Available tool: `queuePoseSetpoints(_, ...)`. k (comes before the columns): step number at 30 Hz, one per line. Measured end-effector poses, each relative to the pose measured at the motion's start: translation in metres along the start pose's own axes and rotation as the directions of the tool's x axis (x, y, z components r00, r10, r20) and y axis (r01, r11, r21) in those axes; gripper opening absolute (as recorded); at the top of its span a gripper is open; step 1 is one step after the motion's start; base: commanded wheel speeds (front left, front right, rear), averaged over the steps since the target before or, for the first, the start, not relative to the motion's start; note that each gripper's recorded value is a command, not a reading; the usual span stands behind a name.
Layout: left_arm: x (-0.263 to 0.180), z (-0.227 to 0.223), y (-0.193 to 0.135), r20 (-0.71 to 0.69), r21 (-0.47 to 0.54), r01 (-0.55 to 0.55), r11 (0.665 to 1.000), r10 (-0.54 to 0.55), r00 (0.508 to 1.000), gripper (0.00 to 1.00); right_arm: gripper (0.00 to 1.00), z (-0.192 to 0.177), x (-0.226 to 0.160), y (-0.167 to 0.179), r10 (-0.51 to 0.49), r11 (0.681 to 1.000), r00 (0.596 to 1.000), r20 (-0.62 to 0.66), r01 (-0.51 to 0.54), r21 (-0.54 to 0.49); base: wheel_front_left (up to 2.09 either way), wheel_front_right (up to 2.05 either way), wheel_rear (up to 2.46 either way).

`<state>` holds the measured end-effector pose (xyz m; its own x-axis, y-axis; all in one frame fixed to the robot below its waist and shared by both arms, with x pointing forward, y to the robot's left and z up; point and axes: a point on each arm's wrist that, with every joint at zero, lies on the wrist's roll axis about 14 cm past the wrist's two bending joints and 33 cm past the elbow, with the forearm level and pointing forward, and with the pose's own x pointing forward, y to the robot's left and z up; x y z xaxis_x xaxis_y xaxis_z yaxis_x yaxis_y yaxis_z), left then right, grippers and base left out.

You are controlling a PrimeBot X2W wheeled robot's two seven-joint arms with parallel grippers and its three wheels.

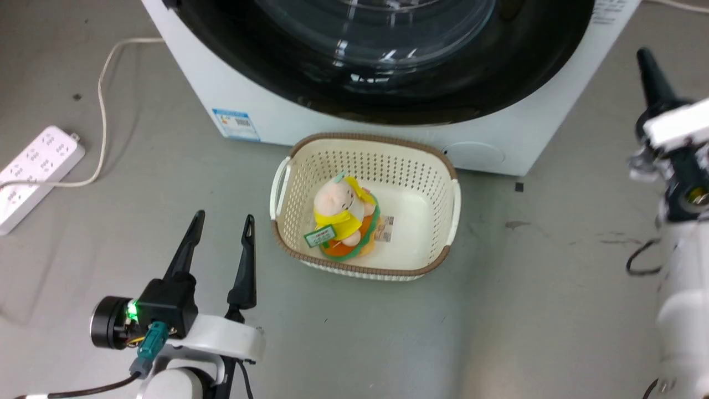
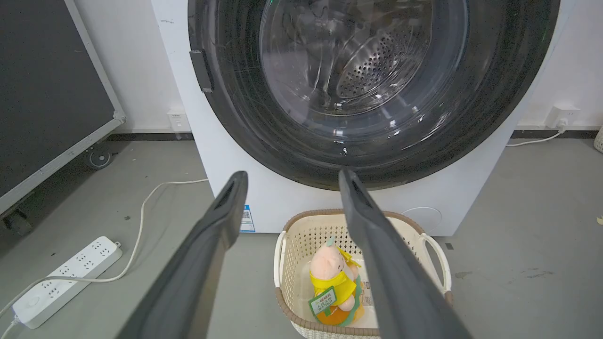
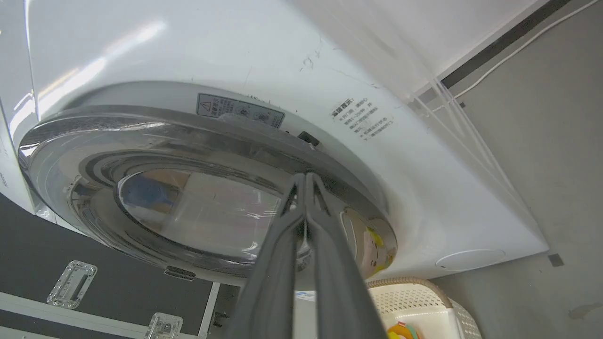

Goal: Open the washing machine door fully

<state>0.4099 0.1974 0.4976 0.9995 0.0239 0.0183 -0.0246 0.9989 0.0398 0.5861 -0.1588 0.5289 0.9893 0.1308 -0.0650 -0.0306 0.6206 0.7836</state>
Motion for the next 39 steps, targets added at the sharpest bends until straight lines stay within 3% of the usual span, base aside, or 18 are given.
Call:
queuePoseSetpoints(16, 0.011, -0.012, 0.011, -0.007, 0.011, -0.022, 1.000, 0.022, 1.000, 1.00, 0.00, -0.004, 0.077, 0.009, 0.003, 0.976, 0.985, -0.174, 0.035, 0.213, 0.00, 0.00, 0.00)
queuePoseSetpoints(28, 0.013, -0.020, 0.018, -0.015, 0.013, -0.042, 0.999, 0.042, 0.999, 1.00, 0.00, -0.015, 0.108, 0.025, 0.062, 0.941, 0.957, -0.283, 0.038, 0.335, 0.00, 0.00, 0.00)
queuePoseSetpoints(39, 0.014, -0.017, 0.022, 0.003, 0.019, -0.053, 0.998, 0.053, 0.999, 1.00, 0.00, -0.047, 0.104, 0.017, 0.131, 0.882, 0.882, -0.453, 0.106, 0.460, 0.00, 0.00, 0.00)
